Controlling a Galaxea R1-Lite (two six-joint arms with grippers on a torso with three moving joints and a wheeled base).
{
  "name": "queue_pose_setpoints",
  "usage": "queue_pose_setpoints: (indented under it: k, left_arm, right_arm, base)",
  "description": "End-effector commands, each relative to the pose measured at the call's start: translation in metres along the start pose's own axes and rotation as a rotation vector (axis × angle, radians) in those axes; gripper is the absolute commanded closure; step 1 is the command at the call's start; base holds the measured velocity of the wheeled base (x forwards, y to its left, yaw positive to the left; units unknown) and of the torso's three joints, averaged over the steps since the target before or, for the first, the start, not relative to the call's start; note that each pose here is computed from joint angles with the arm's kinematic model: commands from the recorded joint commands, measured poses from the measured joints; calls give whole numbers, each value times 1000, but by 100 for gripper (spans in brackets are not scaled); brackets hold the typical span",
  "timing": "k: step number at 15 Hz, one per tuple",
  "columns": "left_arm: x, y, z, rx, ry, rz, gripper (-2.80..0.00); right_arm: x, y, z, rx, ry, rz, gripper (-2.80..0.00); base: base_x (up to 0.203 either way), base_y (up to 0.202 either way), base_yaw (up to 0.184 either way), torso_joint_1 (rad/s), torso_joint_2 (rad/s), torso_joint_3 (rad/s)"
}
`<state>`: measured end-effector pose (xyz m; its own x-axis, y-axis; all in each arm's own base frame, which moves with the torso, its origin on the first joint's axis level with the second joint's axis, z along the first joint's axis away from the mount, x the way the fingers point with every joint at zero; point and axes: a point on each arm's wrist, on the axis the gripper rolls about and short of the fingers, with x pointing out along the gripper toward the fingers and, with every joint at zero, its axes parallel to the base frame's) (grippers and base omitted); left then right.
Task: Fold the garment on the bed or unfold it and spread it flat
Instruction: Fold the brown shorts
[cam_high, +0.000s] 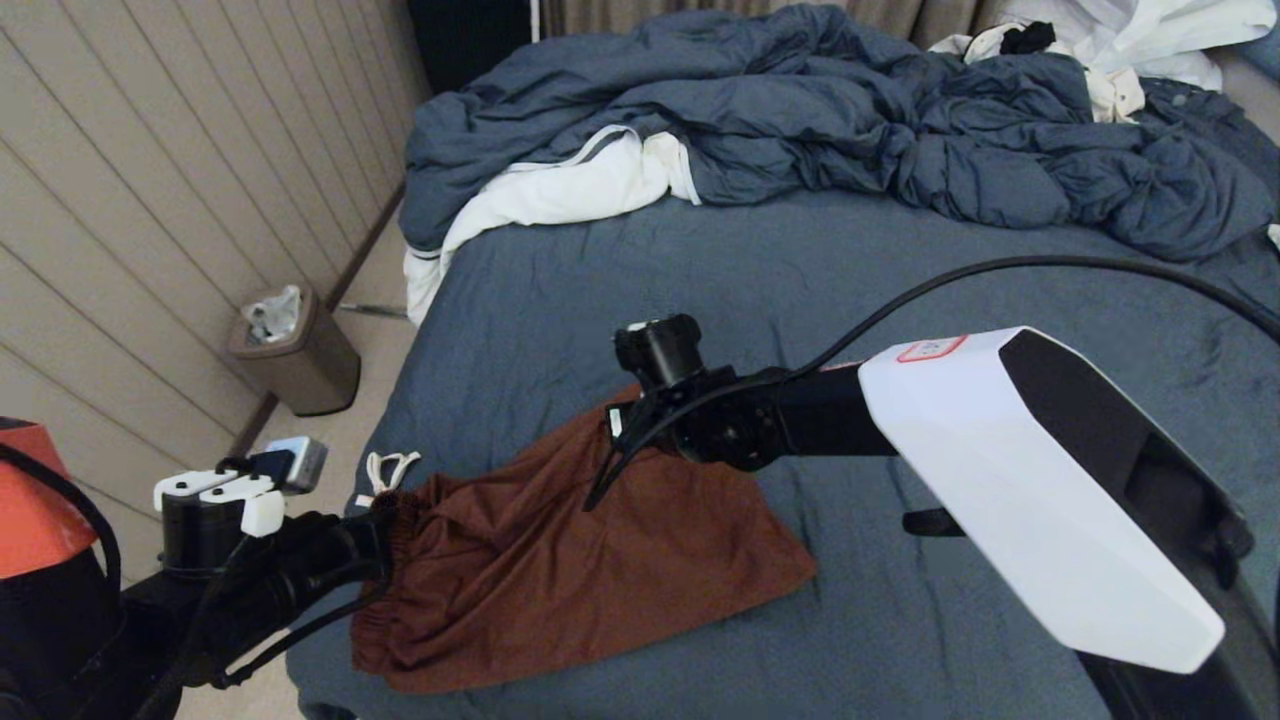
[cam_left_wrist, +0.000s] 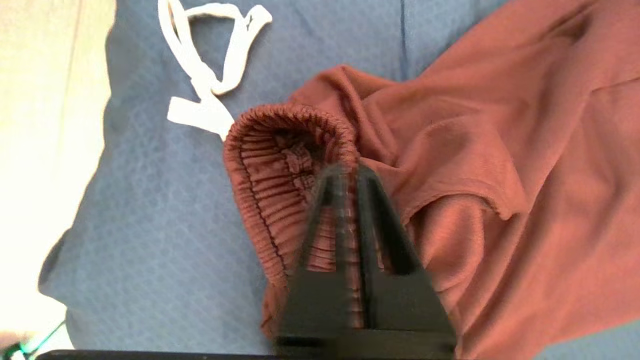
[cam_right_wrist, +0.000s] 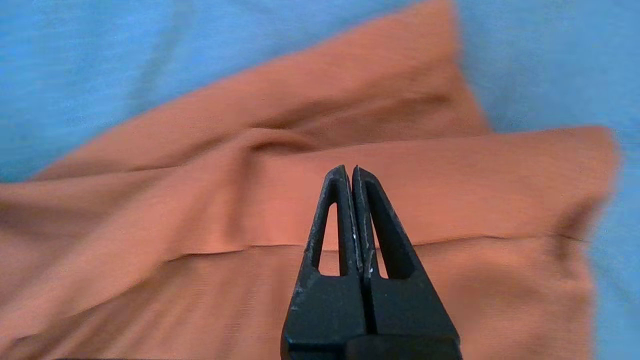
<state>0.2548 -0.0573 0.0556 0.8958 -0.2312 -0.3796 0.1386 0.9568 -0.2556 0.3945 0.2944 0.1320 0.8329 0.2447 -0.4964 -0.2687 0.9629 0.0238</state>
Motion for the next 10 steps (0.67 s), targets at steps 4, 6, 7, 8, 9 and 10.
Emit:
queue_pose_setpoints:
  k: [4,6,7,8,9,10]
  left_arm:
    - [7,5,3,-12,-41,16,-280]
    - [10,9,8,-17,-84,58,-280]
    - [10,14,12,-22,-105,78,-280]
    - [10,19,13,-28,-102,92,-280]
    - [8,21,11,-32,-86,94,-280]
    - [6,23,8,-37,-65,96,-280]
  right_arm:
    - [-5,-7,3,5,2,-32,0]
    - [-2,-12,3,8,6,-42,0]
    - [-3,-13,4,6,3,-43,0]
    - [-3,-13,4,5,2,-43,0]
    - [-4,-13,5,7,0,-42,0]
    - [-5,-13,6,8,-1,-42,0]
  base:
    - [0,0,0,0,0,0]
    - [0,0,0,0,0,0]
    - [0,0,0,0,0,0]
    - [0,0,0,0,0,0]
    - [0,0,0,0,0,0]
    - [0,0,0,0,0,0]
